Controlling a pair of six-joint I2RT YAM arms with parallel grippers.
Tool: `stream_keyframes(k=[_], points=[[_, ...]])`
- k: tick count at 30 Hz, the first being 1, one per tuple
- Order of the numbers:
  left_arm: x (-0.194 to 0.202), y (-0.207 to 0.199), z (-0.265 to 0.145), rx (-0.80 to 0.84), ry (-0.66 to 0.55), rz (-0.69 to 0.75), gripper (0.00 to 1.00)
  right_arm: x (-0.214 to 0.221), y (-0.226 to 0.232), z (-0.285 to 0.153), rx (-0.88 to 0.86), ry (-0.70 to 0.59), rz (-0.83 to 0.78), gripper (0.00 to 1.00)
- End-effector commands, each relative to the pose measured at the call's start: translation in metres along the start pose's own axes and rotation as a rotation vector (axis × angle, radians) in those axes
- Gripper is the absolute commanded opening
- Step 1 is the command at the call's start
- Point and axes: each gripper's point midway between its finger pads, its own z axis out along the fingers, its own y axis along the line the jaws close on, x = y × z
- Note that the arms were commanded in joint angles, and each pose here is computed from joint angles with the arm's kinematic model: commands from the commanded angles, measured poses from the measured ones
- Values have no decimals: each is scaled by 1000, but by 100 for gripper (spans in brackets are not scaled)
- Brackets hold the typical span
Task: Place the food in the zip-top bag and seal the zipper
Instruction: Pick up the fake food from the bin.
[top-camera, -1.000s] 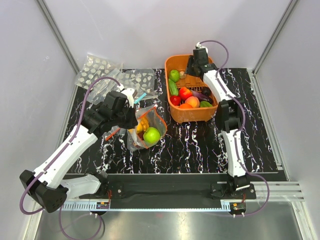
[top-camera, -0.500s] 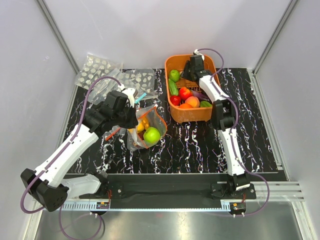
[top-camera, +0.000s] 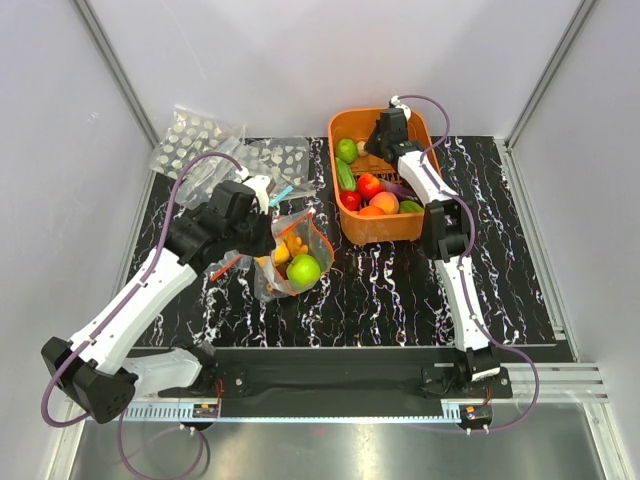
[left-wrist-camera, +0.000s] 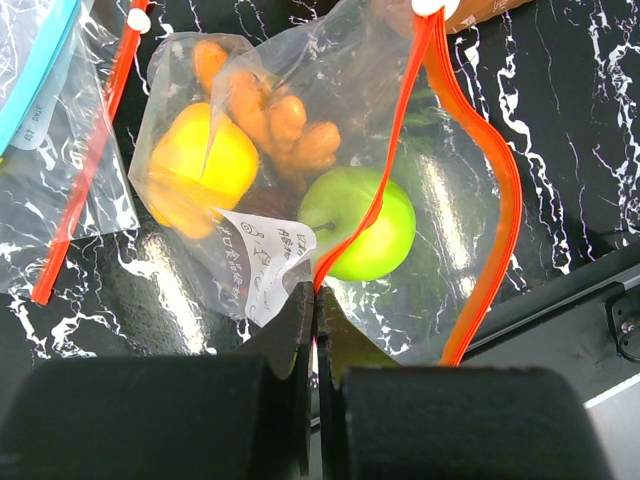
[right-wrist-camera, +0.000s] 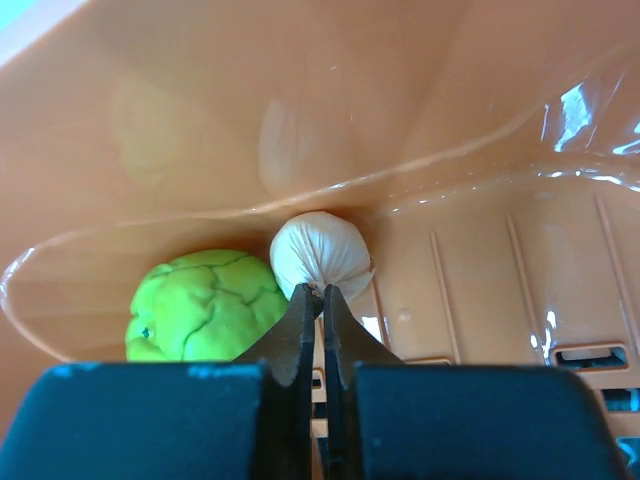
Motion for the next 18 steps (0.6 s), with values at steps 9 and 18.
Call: stream_keyframes(k=[9, 18], points=[[-10, -2, 4, 13, -39, 4, 0, -64, 30, -64, -70, -172, -68, 0], [-11, 2, -5, -1, -53, 13, 0, -51, 37, -162, -126, -191, -155, 0]])
